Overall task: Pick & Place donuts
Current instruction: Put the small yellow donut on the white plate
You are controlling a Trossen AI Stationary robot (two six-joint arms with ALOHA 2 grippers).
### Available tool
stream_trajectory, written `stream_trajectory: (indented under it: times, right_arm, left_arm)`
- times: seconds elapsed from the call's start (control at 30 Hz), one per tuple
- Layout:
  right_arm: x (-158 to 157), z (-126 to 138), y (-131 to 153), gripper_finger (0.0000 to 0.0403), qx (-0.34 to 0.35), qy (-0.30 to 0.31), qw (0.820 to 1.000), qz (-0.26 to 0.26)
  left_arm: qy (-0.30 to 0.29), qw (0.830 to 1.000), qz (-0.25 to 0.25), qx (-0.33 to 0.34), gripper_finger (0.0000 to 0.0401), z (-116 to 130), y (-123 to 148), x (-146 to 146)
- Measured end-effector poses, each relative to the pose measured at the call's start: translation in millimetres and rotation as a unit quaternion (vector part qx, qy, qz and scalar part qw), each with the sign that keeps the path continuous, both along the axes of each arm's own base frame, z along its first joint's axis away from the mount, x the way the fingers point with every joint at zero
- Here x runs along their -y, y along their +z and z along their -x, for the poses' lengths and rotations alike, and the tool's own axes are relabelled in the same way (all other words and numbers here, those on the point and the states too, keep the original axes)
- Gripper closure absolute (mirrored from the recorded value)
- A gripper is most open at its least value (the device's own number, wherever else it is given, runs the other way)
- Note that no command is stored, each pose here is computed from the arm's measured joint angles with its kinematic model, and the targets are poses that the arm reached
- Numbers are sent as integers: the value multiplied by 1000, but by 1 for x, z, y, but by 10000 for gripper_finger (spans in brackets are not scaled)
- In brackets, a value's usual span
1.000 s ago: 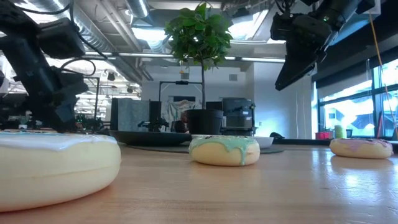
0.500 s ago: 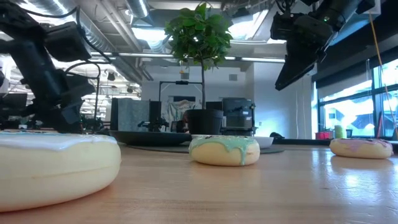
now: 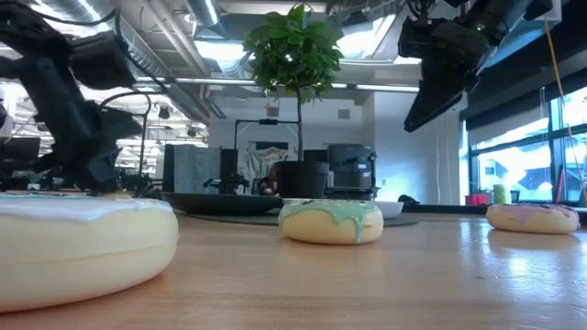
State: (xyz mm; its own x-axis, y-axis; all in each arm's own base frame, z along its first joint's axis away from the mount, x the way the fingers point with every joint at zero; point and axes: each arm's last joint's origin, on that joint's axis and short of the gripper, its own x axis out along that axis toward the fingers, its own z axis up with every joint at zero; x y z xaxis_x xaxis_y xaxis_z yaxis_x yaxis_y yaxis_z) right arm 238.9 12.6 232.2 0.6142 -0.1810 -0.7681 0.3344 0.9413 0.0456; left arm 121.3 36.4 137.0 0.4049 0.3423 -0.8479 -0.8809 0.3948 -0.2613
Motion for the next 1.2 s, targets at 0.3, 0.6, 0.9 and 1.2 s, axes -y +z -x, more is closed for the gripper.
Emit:
stream_trajectory:
  times: [0.3,0.6,0.9,1.2]
  right_arm:
    - [-3,-39,10,282,157,44,986,44]
    - [-4,-68,7,219,242,91,959,119]
    - [-6,-97,-5,170,336,105,920,173]
    - [-6,-121,-21,200,374,68,902,203]
  left_arm:
    - [-105,972,-133,160,392,-37,48,3]
    - [-171,901,-311,248,394,-65,75,21]
    - [-166,844,-441,258,395,-93,78,34]
    - [-164,812,-502,249,395,-120,69,48]
